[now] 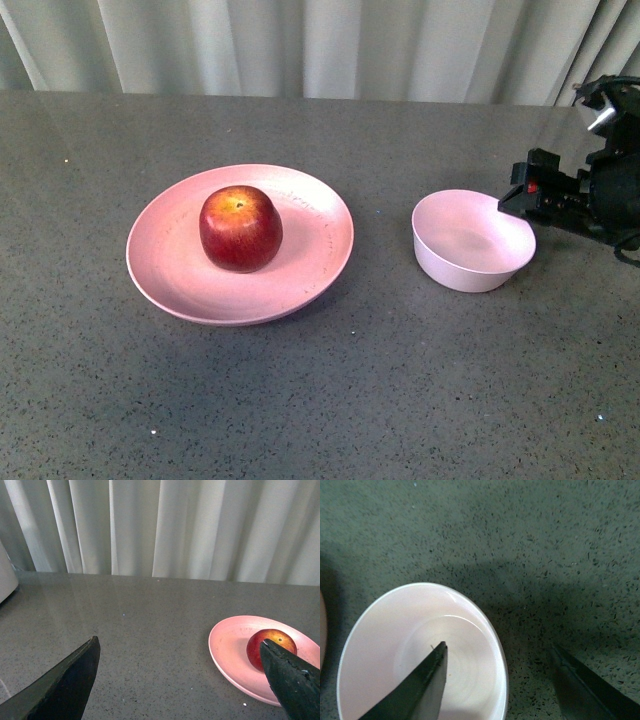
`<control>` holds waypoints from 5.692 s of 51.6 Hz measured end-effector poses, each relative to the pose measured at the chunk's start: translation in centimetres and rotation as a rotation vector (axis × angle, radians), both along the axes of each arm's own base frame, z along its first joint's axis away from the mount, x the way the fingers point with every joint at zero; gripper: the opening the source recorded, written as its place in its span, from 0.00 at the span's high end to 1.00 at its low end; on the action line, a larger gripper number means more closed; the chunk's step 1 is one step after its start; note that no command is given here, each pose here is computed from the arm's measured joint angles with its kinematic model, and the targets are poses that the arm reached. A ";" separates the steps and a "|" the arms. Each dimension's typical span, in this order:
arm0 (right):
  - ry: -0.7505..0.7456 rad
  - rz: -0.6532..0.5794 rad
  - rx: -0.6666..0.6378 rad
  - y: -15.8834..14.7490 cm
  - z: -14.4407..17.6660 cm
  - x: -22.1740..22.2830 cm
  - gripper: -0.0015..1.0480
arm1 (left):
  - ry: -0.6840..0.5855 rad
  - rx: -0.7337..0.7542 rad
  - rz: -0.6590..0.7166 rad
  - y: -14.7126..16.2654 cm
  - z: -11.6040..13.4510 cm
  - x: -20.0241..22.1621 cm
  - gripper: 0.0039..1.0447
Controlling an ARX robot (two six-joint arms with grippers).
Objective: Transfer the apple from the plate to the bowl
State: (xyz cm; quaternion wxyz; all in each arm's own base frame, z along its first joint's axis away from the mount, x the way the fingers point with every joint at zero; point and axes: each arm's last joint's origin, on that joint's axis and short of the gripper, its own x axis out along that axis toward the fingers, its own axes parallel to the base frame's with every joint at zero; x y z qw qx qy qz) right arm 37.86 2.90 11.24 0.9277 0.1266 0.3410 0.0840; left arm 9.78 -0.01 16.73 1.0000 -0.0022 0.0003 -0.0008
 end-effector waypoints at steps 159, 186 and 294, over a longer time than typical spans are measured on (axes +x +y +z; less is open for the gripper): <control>-0.715 -0.179 -0.257 -2.9 5.9 -28.2 0.98 | 0.000 0.000 0.000 0.0 0.0 0.0 0.08; -0.717 -0.178 -0.257 -2.9 5.9 -28.2 0.59 | 0.000 0.000 0.000 0.0 0.0 0.0 0.08; -0.717 -0.177 -0.257 -2.9 5.9 -28.2 0.09 | 0.604 -0.021 -0.377 -12.1 -5.6 25.4 0.08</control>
